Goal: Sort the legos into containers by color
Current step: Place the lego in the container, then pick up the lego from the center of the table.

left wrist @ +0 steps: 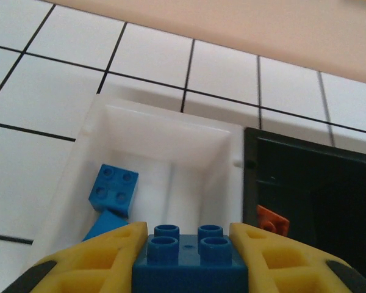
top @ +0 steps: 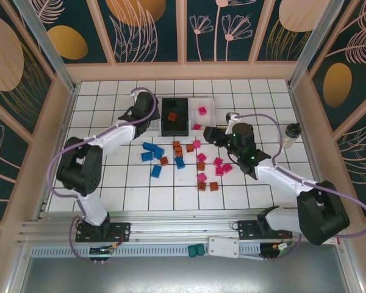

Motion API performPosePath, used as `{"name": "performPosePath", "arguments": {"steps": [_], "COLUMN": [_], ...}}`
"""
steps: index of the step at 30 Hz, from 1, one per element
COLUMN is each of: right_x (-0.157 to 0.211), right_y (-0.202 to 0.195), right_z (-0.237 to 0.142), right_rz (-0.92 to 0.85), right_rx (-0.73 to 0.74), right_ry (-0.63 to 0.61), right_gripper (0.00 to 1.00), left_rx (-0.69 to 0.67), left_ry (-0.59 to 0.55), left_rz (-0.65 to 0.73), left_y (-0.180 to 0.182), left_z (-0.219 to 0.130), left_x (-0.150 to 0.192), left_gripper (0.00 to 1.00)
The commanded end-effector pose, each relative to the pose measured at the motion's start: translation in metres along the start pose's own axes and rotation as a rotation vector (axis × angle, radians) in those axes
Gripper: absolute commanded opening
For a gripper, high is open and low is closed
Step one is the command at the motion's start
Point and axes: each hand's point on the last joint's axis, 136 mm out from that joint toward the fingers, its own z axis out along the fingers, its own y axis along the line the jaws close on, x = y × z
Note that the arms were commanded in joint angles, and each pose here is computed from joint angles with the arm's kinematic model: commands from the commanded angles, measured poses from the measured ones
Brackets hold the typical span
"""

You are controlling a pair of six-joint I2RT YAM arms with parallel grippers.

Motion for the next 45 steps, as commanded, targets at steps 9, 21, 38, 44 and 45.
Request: {"name": "performPosePath", "arguments": {"steps": [9,21,38,44,45], "right_x": [0.015,0.039,0.128,0.144,0.148], "right_y": [0.001,-0.004,-0.023,-0.027,-0.028], "right_z": [-0.012,-0.009,0.048,0.054,0.054], "right_rz": [0.012,0.017,-0.28,-0.365,-0.374], "right_rx": [-0.016,0.017,0.245,0.307,0.315], "right_ry": [0.032,0.115,0.515,0.575,0.589], "right_gripper": [0.74,0.74,0.66,0.64,0.64], "left_rx": [-0.046,0.217,0.374,0.327,0.321], "left_ry": [0.057,-0.053,0.093,0.117,0.119], "left_rz": [-0.017,-0.14,-0.208,-0.2,-0.198], "left_y": [0.007,-0.026,0.015,0.038,0.04], "left_z": [0.045,-0.041,-0.146,-0.151,-0.151], "left_x": [0.0,-0.051,0.099,0.121,0.124], "left_gripper": [0.43,0.87,0.99,0.99,0.99]}}
